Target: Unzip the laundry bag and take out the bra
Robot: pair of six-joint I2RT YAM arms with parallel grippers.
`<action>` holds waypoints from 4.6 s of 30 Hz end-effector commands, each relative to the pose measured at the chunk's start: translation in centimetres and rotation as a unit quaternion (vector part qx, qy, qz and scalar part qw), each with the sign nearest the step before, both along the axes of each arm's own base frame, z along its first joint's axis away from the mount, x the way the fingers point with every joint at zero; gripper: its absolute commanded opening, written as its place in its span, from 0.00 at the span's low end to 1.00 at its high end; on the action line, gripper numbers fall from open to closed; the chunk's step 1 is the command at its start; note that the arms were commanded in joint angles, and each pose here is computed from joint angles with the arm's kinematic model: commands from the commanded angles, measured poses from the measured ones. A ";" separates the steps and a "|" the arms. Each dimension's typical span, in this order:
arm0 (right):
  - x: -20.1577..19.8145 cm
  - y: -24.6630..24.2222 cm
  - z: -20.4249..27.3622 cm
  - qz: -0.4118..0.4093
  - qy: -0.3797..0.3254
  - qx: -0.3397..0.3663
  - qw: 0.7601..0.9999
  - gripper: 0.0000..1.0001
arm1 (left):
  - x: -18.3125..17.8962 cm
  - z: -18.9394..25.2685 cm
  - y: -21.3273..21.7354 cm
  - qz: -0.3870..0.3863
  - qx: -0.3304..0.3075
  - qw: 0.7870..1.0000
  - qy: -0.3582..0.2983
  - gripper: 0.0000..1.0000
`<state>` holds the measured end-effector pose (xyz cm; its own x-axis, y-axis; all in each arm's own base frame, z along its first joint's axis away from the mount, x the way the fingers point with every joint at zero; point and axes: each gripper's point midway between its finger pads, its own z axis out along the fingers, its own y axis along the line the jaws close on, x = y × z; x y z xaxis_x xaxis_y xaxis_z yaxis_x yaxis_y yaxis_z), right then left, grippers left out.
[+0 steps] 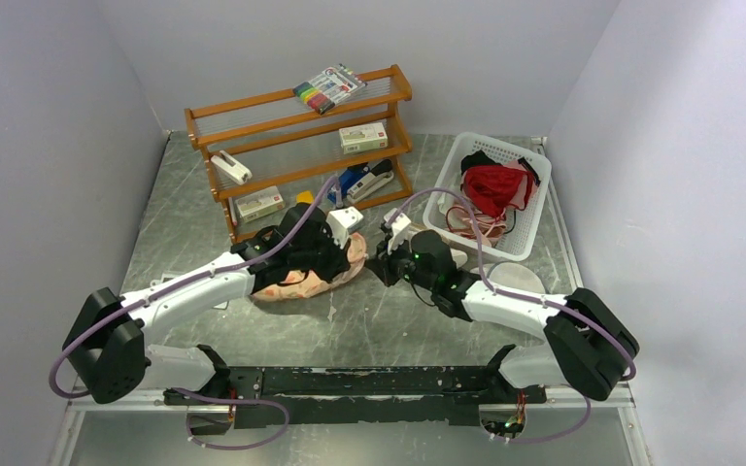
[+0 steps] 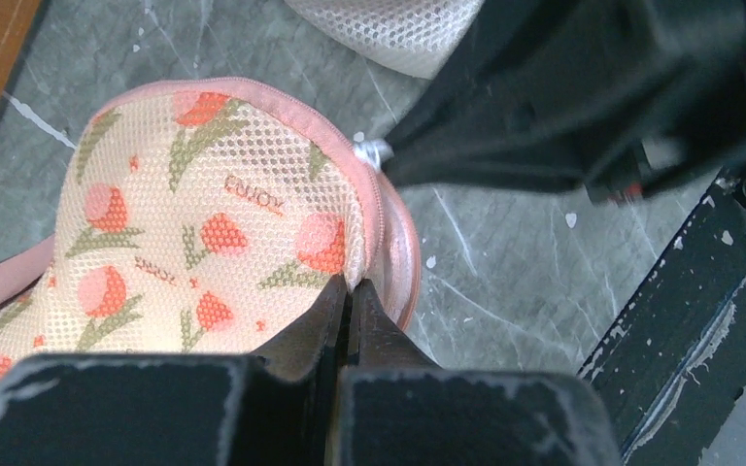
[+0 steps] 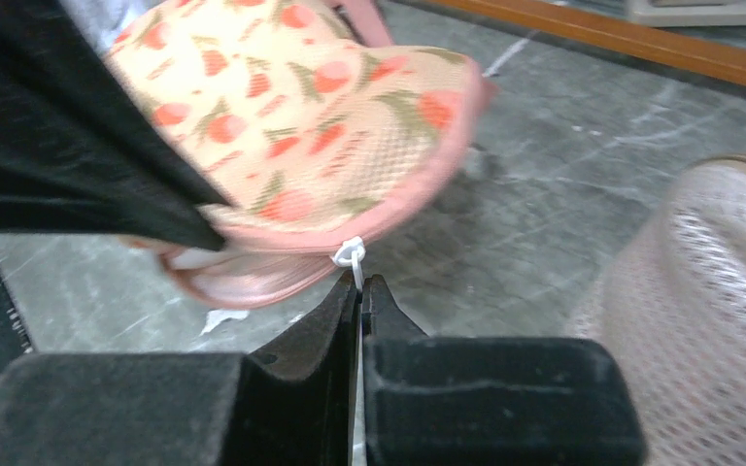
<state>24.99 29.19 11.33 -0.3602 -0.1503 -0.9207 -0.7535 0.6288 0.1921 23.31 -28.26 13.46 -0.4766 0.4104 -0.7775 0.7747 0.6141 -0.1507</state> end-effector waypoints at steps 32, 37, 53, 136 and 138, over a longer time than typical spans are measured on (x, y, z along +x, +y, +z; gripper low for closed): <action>-4.2 -0.2 2.0 0.089 0.031 0.070 0.993 0.00 | -0.4 3.9 -2.0 0.028 -0.110 0.993 0.022 0.70; -4.5 -0.2 2.0 0.091 0.030 0.068 0.993 0.00 | -0.7 2.8 -2.1 0.026 -0.087 0.995 0.047 0.65; -4.1 0.0 2.1 0.086 0.028 0.064 0.994 0.00 | -3.3 0.8 -2.4 0.005 -0.069 0.994 0.080 0.51; -3.6 -1.1 1.0 0.050 0.071 0.090 0.992 0.00 | -4.1 0.6 -2.3 -0.011 -0.008 0.999 0.050 0.20; -3.3 -1.1 0.9 0.045 0.070 0.081 0.993 0.00 | -4.1 0.1 -1.9 -0.008 0.002 0.999 0.052 0.16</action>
<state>19.90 28.16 11.78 -0.5072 -0.0342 -0.8611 -0.7764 0.4519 0.4393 19.01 -30.96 13.79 -0.5495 0.3950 -0.7362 0.7697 0.5821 -0.2622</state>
